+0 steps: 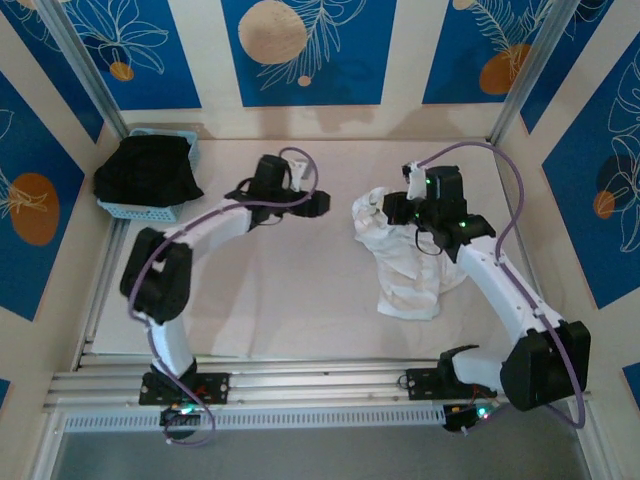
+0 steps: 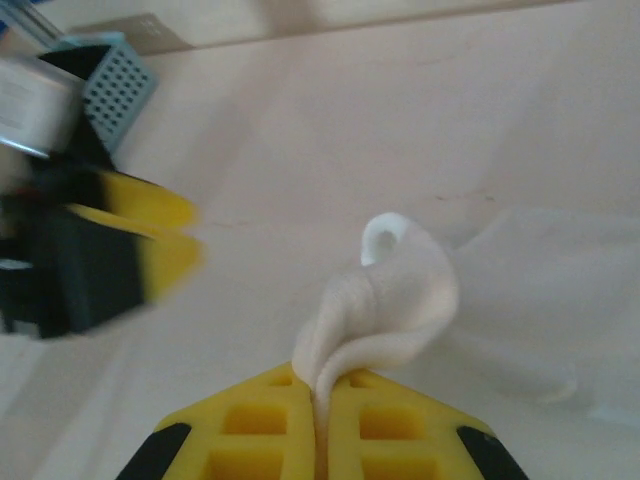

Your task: Fold the inside-out t-shirt

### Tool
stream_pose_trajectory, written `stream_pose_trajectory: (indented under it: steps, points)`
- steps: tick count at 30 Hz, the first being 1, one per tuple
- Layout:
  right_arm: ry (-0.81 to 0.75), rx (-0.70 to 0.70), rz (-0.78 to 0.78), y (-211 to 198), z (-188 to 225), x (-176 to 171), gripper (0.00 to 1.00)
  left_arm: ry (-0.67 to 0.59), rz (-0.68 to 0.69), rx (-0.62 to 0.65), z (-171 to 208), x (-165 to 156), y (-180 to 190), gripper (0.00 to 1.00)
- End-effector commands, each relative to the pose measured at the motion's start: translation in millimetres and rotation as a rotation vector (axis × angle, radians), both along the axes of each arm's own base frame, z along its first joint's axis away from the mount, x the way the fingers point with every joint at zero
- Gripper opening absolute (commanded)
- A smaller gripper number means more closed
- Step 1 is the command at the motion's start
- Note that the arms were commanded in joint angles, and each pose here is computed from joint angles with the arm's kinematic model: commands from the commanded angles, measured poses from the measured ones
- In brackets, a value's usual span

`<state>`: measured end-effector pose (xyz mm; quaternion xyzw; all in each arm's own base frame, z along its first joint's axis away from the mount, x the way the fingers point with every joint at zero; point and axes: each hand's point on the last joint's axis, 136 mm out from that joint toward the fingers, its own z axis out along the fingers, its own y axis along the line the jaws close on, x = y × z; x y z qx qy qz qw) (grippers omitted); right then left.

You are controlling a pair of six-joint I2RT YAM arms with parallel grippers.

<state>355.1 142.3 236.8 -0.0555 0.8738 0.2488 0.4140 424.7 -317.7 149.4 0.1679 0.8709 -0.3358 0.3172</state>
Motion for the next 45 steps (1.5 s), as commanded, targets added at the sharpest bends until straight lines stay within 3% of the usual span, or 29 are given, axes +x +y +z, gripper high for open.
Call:
stream_pose_trajectory:
  steps: [1, 6, 11, 13, 18, 20, 22, 28, 32, 35, 37, 40, 45]
  points:
    - [0.099, 0.047, 0.048, 10, -25, -7, 0.05, 0.053, -0.126, -0.131, 3, -10, -47, 0.8]
    - [0.088, 0.075, 0.067, 14, -18, -5, 0.05, 0.119, -0.191, -0.147, -24, -21, -83, 0.76]
    - [0.082, 0.072, 0.069, 14, -14, -5, 0.05, 0.106, -0.192, -0.181, -32, -7, -99, 0.65]
    - [0.078, 0.083, 0.077, 16, -10, -5, 0.05, 0.099, -0.189, -0.179, -36, 4, -106, 0.55]
    - [-0.004, 0.082, 0.076, 13, 29, -3, 0.05, 0.098, -0.193, -0.198, -30, 26, -124, 0.1]
    - [-0.056, 0.092, 0.086, 13, 54, -3, 0.05, 0.061, -0.181, -0.192, -11, 31, -120, 0.0]
    - [-0.109, 0.105, 0.097, 15, 80, -5, 0.05, 0.001, -0.167, -0.195, 23, 32, -111, 0.0]
    - [-0.311, 0.155, 0.131, 20, 183, -22, 0.05, -0.335, -0.046, -0.142, 185, 11, -50, 0.0]
    - [-0.486, 0.187, 0.137, 23, 261, -47, 0.05, -0.58, 0.056, -0.107, 303, -17, 0, 0.0]
    - [-0.595, 0.228, 0.159, 26, 309, -67, 0.06, -0.698, 0.094, -0.115, 366, -45, 28, 0.0]
    - [-0.627, 0.258, 0.17, 29, 331, -75, 0.06, -0.739, 0.097, -0.127, 387, -62, 40, 0.0]
    - [-0.629, 0.269, 0.208, 41, 341, -77, 0.06, -0.732, 0.1, -0.105, 379, -77, 51, 0.0]
    - [-0.521, 0.142, 0.17, 41, 295, -55, 0.06, -0.728, 0.273, 0.07, 336, -76, 99, 0.0]
